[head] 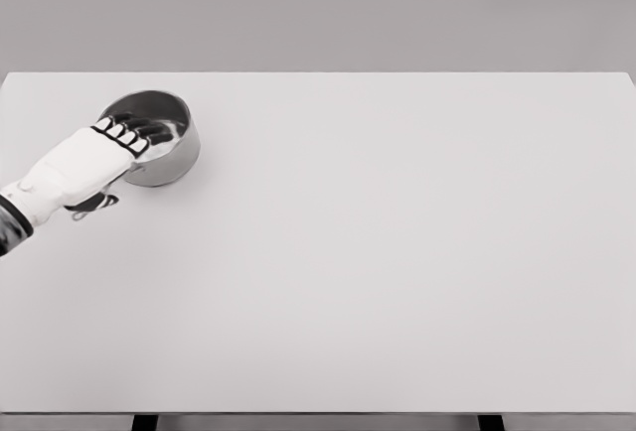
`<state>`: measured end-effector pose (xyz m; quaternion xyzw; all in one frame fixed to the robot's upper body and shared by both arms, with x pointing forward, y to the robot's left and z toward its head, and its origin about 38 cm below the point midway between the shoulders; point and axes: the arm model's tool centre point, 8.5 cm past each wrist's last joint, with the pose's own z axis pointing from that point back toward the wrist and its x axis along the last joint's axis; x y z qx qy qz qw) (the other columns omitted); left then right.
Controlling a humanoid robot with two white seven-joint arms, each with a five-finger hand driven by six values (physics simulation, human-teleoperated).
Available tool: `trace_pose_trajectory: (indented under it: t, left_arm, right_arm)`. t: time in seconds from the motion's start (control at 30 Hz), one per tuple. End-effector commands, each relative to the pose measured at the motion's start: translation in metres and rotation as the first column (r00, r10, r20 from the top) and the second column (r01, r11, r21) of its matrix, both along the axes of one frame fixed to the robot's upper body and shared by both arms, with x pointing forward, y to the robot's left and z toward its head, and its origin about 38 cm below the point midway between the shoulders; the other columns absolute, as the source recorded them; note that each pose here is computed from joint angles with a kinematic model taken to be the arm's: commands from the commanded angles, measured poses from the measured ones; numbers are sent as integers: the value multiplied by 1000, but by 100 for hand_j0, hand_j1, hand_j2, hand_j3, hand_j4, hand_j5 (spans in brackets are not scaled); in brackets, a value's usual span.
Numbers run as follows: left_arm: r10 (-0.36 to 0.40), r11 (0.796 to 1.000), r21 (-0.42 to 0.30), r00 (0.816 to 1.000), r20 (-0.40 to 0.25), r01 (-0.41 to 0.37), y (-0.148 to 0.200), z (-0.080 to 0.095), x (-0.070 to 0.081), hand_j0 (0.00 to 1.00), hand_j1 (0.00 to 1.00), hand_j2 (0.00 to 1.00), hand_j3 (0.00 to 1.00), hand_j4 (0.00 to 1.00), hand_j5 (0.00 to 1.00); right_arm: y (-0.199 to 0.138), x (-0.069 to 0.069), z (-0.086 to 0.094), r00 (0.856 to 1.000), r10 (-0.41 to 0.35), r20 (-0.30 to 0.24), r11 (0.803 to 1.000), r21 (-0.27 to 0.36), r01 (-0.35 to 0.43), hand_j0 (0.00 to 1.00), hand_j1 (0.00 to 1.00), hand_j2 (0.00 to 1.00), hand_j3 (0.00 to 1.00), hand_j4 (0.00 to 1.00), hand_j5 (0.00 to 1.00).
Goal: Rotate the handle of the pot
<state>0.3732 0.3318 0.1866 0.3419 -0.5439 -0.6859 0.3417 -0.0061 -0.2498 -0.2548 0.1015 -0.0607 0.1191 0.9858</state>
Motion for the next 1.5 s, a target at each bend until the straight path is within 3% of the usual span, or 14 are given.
trace_pose_trajectory:
  t: [0.0,0.43,0.83,1.47]
  left_arm:
    - [2,1000,-1,1000,23,-2,4,9,2,100,100,100,100,100,100]
    - [-16,1000,18,1000,27,15,6,11,1,100,100,100,100,100,100]
    - [-25,998,58,999,44,23,21,27,0,100,100,100,100,100,100]
    - [-41,998,44,999,18,40,19,18,-5,100,100,100,100,100,100]
  right_arm:
    - [0,0,0,1000,0,0,1000,0,0,100,100,100,100,100,100]
    - [0,0,0,1000,0,0,1000,0,0,100,100,100,100,100,100]
    - [0,0,0,1000,0,0,1000,2,0,100,100,100,100,100,100]
    - [0,0,0,1000,0,0,1000,0,0,100,100,100,100,100,100]
